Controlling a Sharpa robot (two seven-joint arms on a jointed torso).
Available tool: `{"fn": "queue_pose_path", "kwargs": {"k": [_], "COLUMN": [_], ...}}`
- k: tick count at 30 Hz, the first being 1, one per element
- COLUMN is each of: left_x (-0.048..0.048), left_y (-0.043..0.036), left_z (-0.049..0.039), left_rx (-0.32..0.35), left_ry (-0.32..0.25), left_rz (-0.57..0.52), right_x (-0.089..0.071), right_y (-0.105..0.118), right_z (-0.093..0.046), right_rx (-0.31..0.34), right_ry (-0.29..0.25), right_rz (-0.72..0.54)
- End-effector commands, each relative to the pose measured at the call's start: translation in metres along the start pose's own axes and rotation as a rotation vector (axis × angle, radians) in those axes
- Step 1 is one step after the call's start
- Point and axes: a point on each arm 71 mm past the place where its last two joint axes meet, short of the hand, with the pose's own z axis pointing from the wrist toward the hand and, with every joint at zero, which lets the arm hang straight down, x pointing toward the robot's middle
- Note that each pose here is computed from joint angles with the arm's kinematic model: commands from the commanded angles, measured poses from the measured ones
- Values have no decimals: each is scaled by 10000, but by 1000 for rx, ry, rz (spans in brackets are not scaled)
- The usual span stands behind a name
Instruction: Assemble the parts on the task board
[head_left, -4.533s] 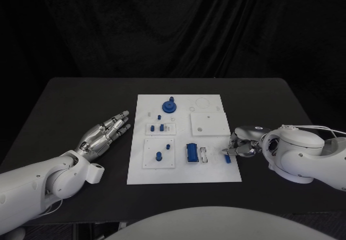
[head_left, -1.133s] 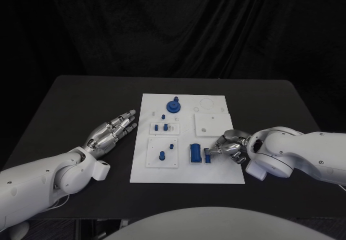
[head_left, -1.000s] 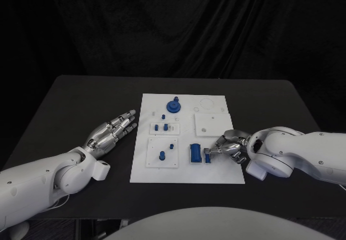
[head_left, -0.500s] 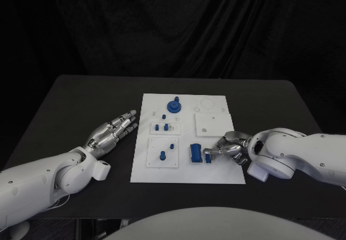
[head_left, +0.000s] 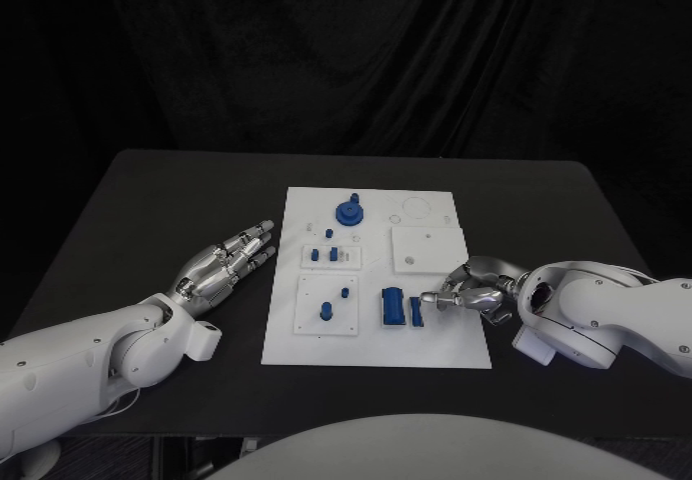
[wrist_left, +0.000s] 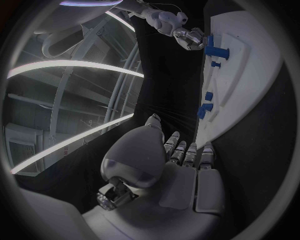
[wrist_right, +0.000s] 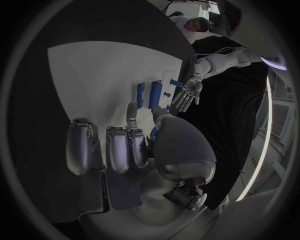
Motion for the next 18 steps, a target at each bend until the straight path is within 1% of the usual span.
{"fn": "queue_pose_path", "kwargs": {"k": [1,4,6,9,11,13,18], "left_x": [27,48,64,95,113,139,193], "left_y": [-38,-62,-84,-125,-152,-206,-387], "left_z": [-16,-46,-67,-90,-89,-68,-9], "left_rx": [44,50,56,67,75,90,135], "left_ry": [-8,-16,-21,-25,-24,-19,-6], "left_rz": [-2,1,3,5,6,7,18], "right_x": [-107,-224,-316,-448,-496,-547,-639], "right_y": [59,71,95,149,173,200,258], "right_z": [-57,-103,-127,-139,-131,-111,-41], "right_rx": [-125,-191,-246,-324,-363,-417,-547], "right_ry": [-113,-178,-208,-233,-228,-216,-185], "right_rz": [-2,38,73,145,192,260,414]}}
